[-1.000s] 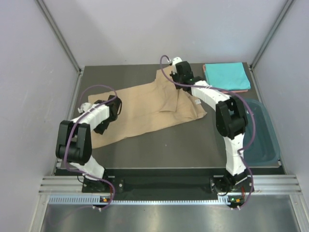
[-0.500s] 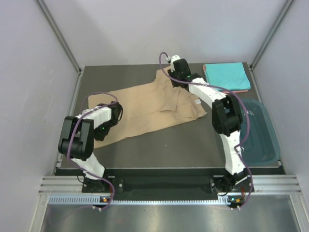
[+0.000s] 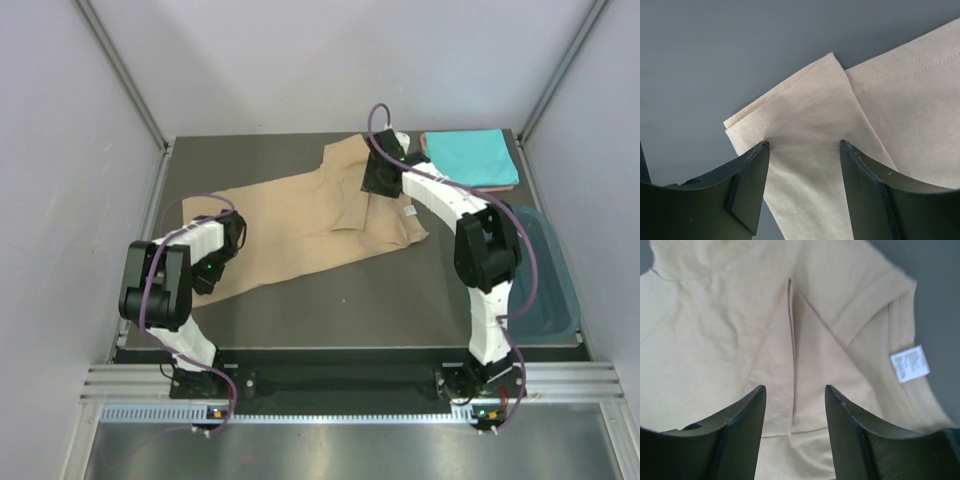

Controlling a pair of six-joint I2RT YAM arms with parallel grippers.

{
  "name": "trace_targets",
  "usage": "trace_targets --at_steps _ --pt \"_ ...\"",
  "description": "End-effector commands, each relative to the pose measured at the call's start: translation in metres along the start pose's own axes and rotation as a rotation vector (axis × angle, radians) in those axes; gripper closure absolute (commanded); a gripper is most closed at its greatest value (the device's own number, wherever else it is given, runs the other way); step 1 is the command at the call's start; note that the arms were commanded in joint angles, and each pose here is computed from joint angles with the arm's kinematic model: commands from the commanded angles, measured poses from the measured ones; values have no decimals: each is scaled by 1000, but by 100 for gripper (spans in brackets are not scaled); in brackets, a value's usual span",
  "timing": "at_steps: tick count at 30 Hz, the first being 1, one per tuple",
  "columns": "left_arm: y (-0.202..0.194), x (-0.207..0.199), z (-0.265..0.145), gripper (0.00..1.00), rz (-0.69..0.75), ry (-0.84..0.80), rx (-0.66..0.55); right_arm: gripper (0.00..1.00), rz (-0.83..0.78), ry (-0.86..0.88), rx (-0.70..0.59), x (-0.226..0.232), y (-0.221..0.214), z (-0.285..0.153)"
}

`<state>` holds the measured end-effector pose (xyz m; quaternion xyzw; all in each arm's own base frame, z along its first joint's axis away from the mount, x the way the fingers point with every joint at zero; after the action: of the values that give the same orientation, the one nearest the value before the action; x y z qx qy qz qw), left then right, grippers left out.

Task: Fold and stack the t-shirts
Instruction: Fold the tshirt

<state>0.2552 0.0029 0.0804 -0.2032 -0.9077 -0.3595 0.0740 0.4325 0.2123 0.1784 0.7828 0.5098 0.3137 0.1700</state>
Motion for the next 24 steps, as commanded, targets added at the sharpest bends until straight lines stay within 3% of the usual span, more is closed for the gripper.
trace_targets --at_steps 1,13,24 --pt "-2 4 12 36 18 22 46 49 237 -14 60 -4 -16 -9" --pt "0 1 23 37 71 97 93 49 523 31 142 -14 -57 -1" --pt "6 0 21 37 57 91 56 52 590 57 174 -12 -70 -8"
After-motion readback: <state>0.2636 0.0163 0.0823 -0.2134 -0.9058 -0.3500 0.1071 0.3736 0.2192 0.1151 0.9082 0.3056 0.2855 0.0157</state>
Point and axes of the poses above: each gripper's point midway between its finger pads, its own z axis out along the fingers, its own x axis along the line the jaws close on, y = z × x, the point moved 8 cm from there along -z, back along the fingers, and after that the axes turned 14 degrees about z, right-handed, at the moved point
